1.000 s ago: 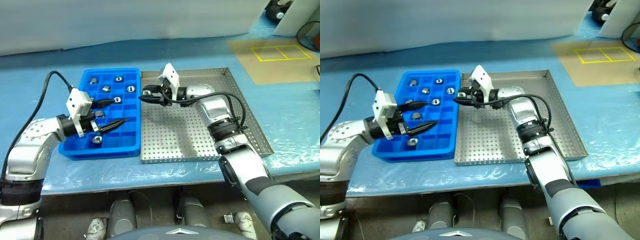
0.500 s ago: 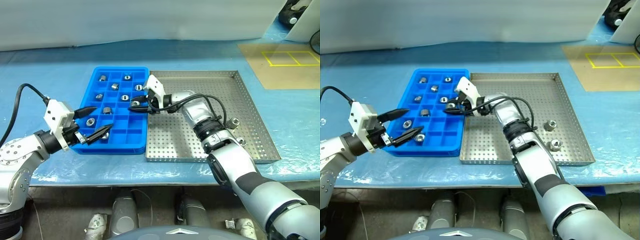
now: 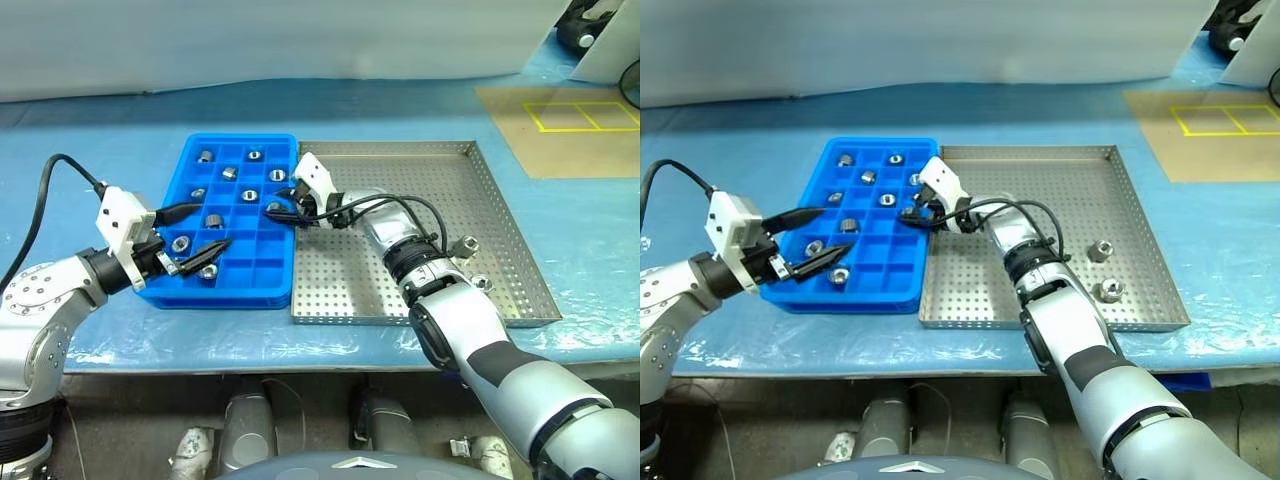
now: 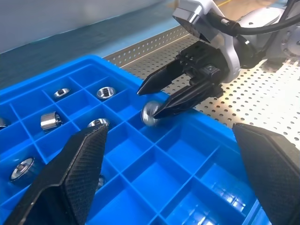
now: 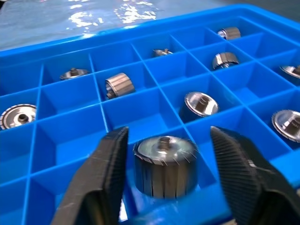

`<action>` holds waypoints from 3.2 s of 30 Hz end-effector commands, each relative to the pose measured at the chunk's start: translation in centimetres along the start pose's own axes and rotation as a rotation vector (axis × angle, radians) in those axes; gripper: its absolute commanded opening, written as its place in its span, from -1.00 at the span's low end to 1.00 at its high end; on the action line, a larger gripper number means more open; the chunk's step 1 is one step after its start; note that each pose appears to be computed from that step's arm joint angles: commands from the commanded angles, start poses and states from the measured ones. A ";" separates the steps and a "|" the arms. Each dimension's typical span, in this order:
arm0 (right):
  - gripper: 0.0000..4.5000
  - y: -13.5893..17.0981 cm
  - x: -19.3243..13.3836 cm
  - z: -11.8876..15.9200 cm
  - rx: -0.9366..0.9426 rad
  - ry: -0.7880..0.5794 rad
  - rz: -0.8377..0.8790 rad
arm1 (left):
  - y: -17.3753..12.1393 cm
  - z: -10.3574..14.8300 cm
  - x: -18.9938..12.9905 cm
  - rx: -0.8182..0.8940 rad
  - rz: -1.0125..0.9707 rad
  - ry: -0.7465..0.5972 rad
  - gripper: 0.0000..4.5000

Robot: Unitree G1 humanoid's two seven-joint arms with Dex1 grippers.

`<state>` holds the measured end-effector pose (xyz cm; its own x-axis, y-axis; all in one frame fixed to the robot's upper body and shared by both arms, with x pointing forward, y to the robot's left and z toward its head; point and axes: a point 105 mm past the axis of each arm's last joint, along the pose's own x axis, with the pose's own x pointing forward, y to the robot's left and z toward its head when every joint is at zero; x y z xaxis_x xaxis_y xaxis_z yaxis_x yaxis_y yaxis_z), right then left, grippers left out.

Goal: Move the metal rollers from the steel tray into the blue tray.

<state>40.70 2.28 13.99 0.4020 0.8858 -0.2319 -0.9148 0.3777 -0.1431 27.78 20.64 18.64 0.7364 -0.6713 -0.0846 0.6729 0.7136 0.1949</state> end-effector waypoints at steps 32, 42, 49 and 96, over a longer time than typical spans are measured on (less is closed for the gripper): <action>0.88 -4.8 -20.6 1.3 -0.101 0.077 -0.371 | -6.0 3.1 14.3 0.021 -0.592 -0.239 1.00; 0.88 -4.3 -24.6 -3.6 0.017 0.199 -0.541 | -9.4 3.5 17.0 0.011 -0.763 -0.291 1.00; 0.88 -5.5 -23.8 -5.7 0.071 0.217 -0.560 | -9.1 2.9 16.6 0.000 -0.731 -0.287 1.00; -0.22 -4.1 -13.5 1.8 -0.129 0.002 -0.236 | -1.6 1.1 9.8 0.064 -0.374 -0.156 1.00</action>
<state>40.07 -14.98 15.24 0.7117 0.6458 -0.2763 -0.7022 0.6656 -0.2529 34.18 11.68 16.55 0.3847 -0.9212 -0.0591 0.9118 0.3692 0.1798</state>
